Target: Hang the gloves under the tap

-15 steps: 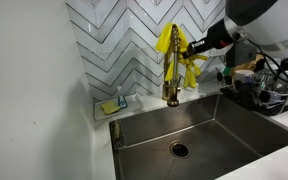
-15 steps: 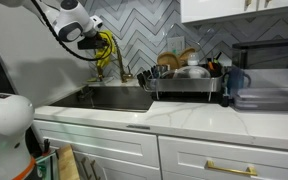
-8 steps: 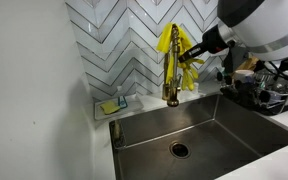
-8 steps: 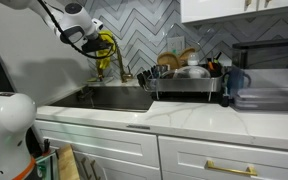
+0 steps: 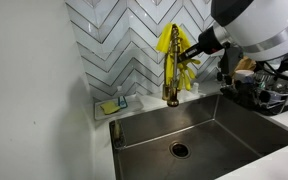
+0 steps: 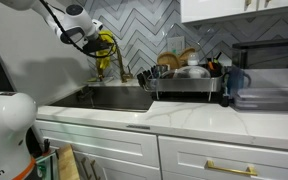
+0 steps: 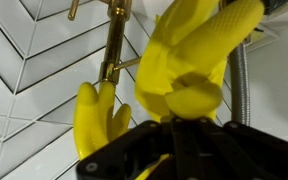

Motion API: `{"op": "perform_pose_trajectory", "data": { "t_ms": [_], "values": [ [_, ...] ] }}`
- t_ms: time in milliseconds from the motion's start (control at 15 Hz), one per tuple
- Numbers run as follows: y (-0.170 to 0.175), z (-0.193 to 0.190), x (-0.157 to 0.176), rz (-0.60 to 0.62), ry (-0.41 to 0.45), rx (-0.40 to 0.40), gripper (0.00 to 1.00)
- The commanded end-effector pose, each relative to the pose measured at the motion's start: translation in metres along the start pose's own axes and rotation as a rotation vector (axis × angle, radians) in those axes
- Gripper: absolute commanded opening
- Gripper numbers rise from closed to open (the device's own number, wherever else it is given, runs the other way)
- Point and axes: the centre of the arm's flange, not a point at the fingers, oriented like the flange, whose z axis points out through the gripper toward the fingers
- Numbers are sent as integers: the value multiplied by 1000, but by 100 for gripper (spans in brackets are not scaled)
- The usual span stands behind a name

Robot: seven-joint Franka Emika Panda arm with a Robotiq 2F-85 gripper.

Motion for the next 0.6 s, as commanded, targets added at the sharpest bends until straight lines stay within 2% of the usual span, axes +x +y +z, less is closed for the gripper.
{"op": "perform_pose_trajectory", "data": {
  "t_ms": [0, 267, 533],
  "values": [
    [2, -2, 7, 1, 52, -14, 1],
    [2, -11, 27, 4, 138, -22, 1],
    [-3, -11, 25, 37, 140, 2, 1]
  ]
}}
